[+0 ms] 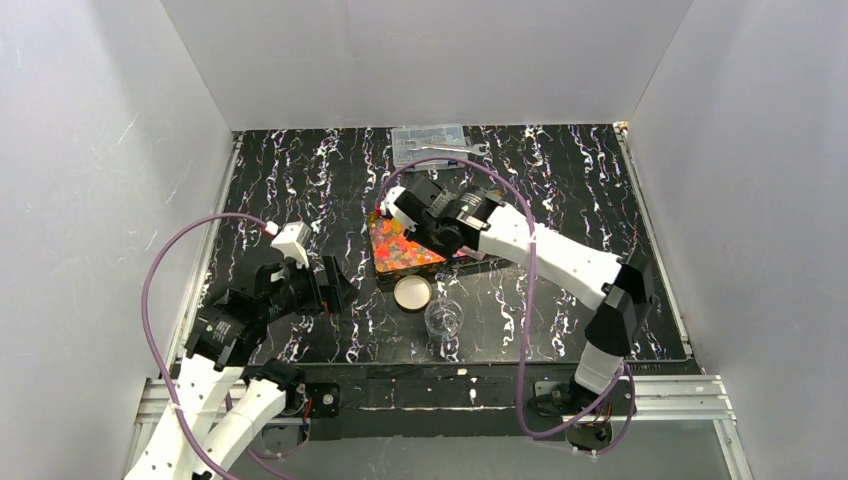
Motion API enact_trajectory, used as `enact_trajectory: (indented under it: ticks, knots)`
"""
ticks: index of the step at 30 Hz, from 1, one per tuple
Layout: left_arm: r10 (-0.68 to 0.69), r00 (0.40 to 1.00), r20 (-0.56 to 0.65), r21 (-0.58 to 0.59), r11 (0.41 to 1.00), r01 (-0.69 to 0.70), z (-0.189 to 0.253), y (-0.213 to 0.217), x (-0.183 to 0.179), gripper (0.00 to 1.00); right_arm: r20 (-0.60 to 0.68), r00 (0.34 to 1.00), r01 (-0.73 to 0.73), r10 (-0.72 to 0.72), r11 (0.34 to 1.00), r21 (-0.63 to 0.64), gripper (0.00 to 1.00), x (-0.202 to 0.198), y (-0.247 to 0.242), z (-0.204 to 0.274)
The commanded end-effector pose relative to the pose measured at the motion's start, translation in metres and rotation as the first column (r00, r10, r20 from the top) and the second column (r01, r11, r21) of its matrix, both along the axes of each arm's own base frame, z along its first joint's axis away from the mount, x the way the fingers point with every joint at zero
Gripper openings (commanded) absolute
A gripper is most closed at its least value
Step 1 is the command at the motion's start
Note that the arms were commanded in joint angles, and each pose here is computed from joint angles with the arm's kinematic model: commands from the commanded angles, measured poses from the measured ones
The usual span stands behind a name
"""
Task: Pack the candies
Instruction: Scoop the fake candies from the storage box.
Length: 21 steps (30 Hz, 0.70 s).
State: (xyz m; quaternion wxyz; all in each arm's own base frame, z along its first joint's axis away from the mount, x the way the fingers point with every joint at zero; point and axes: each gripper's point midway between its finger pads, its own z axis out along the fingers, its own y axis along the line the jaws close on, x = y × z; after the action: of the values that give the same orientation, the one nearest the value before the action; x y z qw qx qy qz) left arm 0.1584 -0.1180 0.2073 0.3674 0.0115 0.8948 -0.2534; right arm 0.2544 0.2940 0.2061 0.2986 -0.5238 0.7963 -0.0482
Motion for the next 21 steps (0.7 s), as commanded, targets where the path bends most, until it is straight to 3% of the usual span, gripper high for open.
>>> enact_trajectory:
  ticks: [1,11,21]
  knots:
    - [-0.015,1.0,0.002,-0.03,0.999,0.015,-0.006,-0.004,-0.004,0.98,-0.062,0.998,-0.004,-0.001,0.996,-0.084,0.01,0.004,-0.01,-0.002]
    - [-0.04,0.999,-0.013,-0.052,0.998,0.039,-0.024,-0.01,-0.005,0.98,-0.113,0.991,0.038,-0.072,0.959,-0.279,0.01,0.017,-0.018,-0.035]
    - [-0.042,0.999,-0.004,-0.052,0.998,0.041,-0.024,-0.01,-0.005,0.98,-0.128,0.988,0.038,-0.084,0.944,-0.329,0.01,0.027,-0.009,-0.051]
